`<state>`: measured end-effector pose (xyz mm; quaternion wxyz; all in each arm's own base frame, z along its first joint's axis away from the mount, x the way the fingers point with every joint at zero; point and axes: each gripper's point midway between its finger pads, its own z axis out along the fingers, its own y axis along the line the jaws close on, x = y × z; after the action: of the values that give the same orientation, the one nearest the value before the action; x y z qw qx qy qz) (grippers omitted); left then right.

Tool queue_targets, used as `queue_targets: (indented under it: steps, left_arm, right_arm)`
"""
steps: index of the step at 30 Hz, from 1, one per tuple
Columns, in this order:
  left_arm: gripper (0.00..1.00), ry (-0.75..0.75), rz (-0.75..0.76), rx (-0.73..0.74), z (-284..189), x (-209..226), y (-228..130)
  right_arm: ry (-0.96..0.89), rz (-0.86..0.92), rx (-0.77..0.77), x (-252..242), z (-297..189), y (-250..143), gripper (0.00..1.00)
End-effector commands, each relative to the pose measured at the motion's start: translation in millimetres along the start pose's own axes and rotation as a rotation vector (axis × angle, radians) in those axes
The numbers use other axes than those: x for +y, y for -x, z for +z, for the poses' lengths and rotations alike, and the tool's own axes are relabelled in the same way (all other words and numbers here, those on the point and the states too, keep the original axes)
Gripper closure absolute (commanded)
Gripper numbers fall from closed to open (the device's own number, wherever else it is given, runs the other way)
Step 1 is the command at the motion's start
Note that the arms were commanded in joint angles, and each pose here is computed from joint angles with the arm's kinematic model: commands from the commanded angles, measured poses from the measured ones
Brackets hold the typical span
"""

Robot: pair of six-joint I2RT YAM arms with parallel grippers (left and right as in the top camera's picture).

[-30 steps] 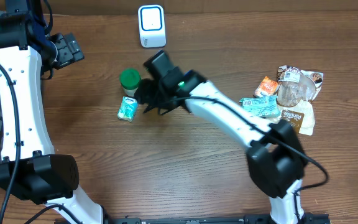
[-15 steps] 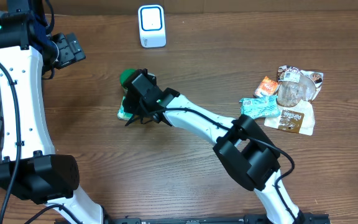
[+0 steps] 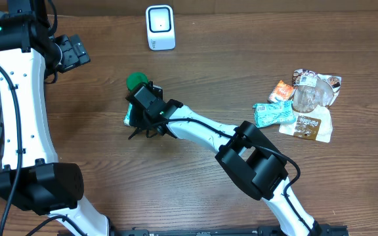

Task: Scan the item barcode

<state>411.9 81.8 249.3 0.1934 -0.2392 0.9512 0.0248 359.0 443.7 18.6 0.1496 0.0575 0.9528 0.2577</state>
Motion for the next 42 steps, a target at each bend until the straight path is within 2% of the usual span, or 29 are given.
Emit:
queue_targets:
  steps: [1, 7, 13, 22, 28, 35, 36, 37, 38, 39, 41, 42]
  left_arm:
    - [0.0, 0.003, 0.01, 0.001, 1.8, -2.4, 0.2]
    - [0.0, 0.003, 0.01, 0.002, 1.9, -2.3, 0.2]
    - [0.0, 0.003, 0.01, 0.002, 1.9, -2.4, 0.1]
    - [0.0, 0.003, 0.01, 0.002, 1.9, -2.4, 0.1]
    - [0.01, 0.003, 0.01, 0.002, 1.9, -2.4, 0.1]
    - [0.0, 0.003, 0.01, 0.002, 1.9, -2.4, 0.1]
    - [0.0, 0.003, 0.01, 0.002, 1.9, -2.4, 0.1]
    - [0.0, 0.003, 0.01, 0.002, 1.9, -2.4, 0.1]
    - [0.0, 0.003, 0.01, 0.002, 1.9, -2.4, 0.1]
    - [0.01, 0.003, 0.01, 0.002, 1.9, -2.4, 0.1]
    - [0.0, 0.003, 0.01, 0.002, 1.9, -2.4, 0.1]
    - [0.01, 0.003, 0.01, 0.001, 1.8, -2.4, 0.2]
  right_arm:
    - [-0.026, -0.002, -0.008, -6.2, 6.7, -1.6, 0.71]
    - [-0.065, -0.12, 0.025, -16.3, 6.0, -8.1, 0.96]
    - [-0.053, -0.408, 0.115, -24.3, -20.9, -3.1, 0.96]
    - [-0.091, -0.809, 0.175, -60.3, -114.9, 40.2, 0.96]
    - [-0.117, -1.103, 0.298, -106.5, -124.3, 48.8, 0.96]
    - [-0.005, -1.249, 0.334, -113.4, -124.1, 49.8, 0.95]
    - [-0.007, -1.246, 0.333, -114.4, -124.3, 51.0, 0.92]
    - [-0.011, -1.229, 0.33, -116.1, -124.8, 52.9, 0.78]
    - [-0.018, -1.193, 0.325, -117.2, -125.0, 55.0, 0.43]
    - [-0.029, -1.128, 0.311, -117.9, -125.0, 58.9, 0.28]
    - [-0.047, -1.019, 0.287, -119.6, -125.1, 65.7, 0.15]
    - [-0.057, -0.947, 0.269, -120.8, -125.2, 70.8, 0.14]
